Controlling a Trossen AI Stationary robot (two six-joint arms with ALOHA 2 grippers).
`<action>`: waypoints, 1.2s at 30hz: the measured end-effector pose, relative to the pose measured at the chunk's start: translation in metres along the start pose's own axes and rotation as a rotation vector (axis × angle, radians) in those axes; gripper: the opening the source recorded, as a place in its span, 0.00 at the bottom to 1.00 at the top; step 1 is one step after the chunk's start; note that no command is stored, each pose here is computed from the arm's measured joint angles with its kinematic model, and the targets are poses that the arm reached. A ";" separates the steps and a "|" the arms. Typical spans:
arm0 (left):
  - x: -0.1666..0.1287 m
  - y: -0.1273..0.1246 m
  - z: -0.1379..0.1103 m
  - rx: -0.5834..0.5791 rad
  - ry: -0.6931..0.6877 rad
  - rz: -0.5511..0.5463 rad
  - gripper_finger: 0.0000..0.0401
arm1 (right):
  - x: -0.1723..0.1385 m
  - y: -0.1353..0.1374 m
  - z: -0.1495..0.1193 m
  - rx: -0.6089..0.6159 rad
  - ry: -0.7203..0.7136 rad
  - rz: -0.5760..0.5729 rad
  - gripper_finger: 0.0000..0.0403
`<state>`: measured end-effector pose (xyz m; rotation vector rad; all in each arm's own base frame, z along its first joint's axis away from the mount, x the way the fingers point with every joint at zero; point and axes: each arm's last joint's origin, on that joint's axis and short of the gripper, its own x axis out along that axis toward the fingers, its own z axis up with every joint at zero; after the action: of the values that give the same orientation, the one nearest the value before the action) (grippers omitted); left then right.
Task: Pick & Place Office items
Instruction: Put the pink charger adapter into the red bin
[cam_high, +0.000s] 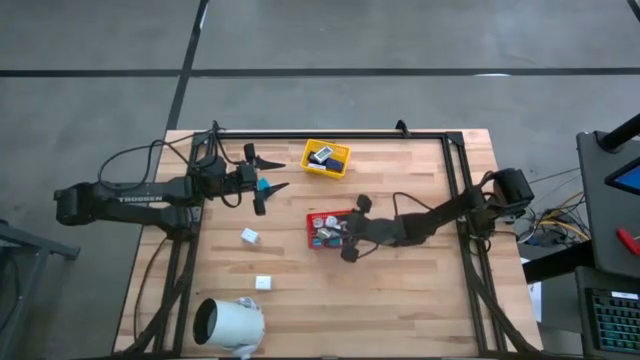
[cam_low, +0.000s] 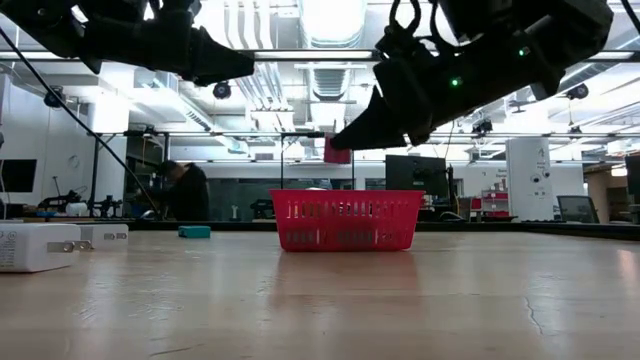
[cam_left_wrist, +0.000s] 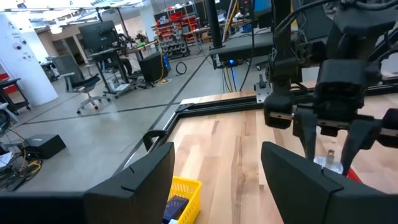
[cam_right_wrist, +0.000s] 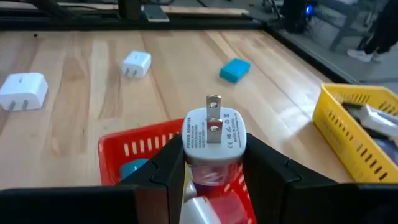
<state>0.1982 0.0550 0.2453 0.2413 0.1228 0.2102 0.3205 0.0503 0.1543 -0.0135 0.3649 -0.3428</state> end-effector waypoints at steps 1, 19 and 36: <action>0.000 0.000 0.000 0.000 0.000 0.000 0.61 | 0.001 -0.001 -0.001 0.006 0.011 -0.002 0.30; 0.000 0.000 0.000 0.000 0.001 0.000 0.61 | 0.007 -0.019 -0.016 0.062 0.185 -0.018 0.30; 0.000 0.000 0.000 0.006 0.001 0.000 0.61 | 0.010 -0.022 -0.018 0.064 0.270 0.009 0.30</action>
<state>0.1982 0.0550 0.2452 0.2476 0.1242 0.2098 0.3155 0.0268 0.1361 0.0977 0.6213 -0.3481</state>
